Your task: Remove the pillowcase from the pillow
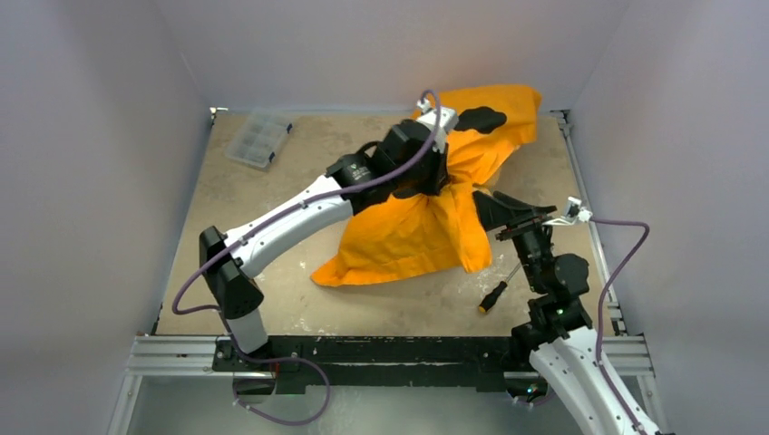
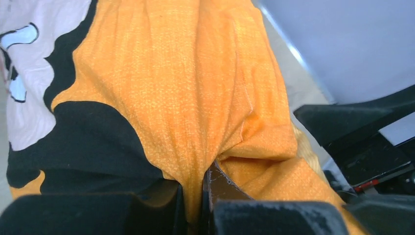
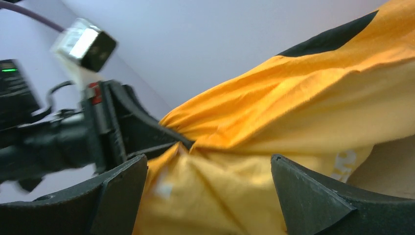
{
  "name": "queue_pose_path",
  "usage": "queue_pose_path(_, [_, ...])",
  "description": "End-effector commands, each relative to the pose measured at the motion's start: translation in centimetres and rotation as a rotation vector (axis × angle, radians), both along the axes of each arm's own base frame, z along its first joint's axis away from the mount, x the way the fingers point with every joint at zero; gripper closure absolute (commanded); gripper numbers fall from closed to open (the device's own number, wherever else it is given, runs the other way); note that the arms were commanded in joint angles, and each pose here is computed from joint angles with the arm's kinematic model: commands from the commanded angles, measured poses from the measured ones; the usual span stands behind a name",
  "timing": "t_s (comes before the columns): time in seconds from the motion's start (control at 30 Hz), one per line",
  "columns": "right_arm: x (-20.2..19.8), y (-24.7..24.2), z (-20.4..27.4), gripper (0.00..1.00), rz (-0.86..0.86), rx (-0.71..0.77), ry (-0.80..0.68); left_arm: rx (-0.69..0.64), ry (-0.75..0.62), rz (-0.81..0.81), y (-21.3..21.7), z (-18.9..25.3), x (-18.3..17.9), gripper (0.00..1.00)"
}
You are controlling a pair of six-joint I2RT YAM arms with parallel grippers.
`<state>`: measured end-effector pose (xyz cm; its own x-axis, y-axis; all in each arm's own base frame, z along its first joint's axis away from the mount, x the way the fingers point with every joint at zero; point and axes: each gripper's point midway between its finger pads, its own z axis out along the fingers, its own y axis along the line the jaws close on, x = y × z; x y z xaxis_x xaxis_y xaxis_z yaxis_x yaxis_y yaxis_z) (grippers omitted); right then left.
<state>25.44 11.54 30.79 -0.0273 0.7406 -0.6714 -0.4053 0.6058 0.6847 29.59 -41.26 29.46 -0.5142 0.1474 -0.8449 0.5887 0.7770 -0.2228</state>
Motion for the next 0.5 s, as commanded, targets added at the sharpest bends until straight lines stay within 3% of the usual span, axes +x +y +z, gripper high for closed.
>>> queue_pose_path(0.0, [-2.3, -0.6, 5.0, 0.01, 0.000, -0.019, -0.152, -0.503, 0.020, -0.104, 0.7, 10.6, 1.5, 1.00])
queue_pose_path(0.07, [-3.7, -0.6, 7.2, 0.01, 0.012, -0.042, -0.232, -0.658, 0.079, -0.109, 3.0, 11.7, 2.6, 1.00])
queue_pose_path(0.17, [-4.3, -0.5, 9.0, 0.01, 0.017, -0.070, -0.276, -0.783, 0.124, -0.007, 8.2, 11.6, 5.4, 1.00])
queue_pose_path(0.47, [0.5, 2.9, 5.6, 0.01, 0.115, -0.207, -0.152, -1.023, 0.288, 0.371, 25.5, 3.7, 10.6, 1.00])
